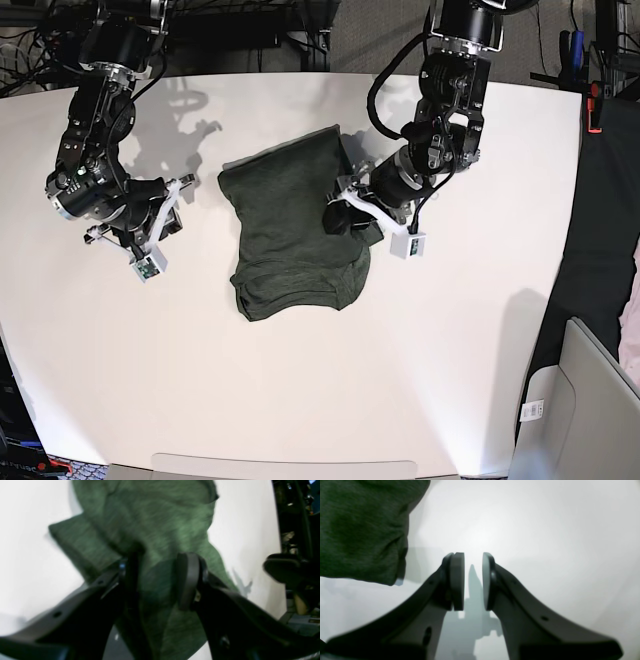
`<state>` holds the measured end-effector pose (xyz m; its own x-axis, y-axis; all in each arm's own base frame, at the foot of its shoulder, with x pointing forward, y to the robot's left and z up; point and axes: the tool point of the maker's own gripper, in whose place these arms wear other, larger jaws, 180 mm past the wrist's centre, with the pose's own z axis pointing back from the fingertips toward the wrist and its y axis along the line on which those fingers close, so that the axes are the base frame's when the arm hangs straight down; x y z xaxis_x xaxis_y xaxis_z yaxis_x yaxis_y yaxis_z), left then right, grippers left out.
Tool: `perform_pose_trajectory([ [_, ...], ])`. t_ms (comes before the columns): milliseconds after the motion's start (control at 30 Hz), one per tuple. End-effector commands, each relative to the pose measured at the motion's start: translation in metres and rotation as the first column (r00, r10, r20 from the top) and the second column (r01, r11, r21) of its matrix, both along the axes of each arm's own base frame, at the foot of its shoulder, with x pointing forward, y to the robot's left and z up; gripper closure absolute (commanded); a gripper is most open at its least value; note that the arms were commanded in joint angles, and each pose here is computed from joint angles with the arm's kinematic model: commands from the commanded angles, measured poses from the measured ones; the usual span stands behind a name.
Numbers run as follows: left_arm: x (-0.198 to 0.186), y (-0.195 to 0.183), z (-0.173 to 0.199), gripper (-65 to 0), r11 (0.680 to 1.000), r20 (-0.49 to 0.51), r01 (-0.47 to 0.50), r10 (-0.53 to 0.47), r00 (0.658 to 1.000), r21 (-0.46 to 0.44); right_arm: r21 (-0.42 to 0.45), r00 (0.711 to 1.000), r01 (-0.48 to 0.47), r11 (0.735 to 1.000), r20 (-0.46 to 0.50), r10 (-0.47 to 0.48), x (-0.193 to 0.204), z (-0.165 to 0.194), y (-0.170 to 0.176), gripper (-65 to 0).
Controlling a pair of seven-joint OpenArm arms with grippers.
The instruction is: Fold the T-shirt properly
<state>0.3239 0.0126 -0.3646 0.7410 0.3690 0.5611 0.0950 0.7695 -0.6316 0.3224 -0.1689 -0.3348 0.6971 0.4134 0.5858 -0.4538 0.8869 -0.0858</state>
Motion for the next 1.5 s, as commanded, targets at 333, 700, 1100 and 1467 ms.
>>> perform_pose_trajectory([
  [333, 0.005, -0.008, -0.013, -3.7, 1.0, -0.026, 0.014, -0.014, 1.0, -0.007, 0.004, 0.998, -0.006, 1.0, 0.056, 0.006, 0.01, 0.015, 0.0, -10.8],
  [700, 0.012, -0.002, 0.036, -1.8, 0.997, 0.127, 0.031, -0.022, 0.992, -0.066, 0.004, 0.998, -0.006, 1.0, 0.056, 0.006, 0.01, 0.015, 0.0, -10.8],
  [1100, -0.014, 0.006, 0.072, -1.8, 0.997, 0.214, 0.016, 0.001, 0.977, -0.08, 0.003, 0.998, -0.005, 1.0, 0.056, 0.005, 0.01, 0.015, -0.001, -10.8],
  [1467, -0.004, 0.012, 0.036, -7.1, 0.997, 0.106, -0.03, 0.037, 0.994, -0.07, 0.005, 0.998, -0.005, 1.0, 0.056, 0.005, 0.01, 0.015, 0.0, -10.8],
])
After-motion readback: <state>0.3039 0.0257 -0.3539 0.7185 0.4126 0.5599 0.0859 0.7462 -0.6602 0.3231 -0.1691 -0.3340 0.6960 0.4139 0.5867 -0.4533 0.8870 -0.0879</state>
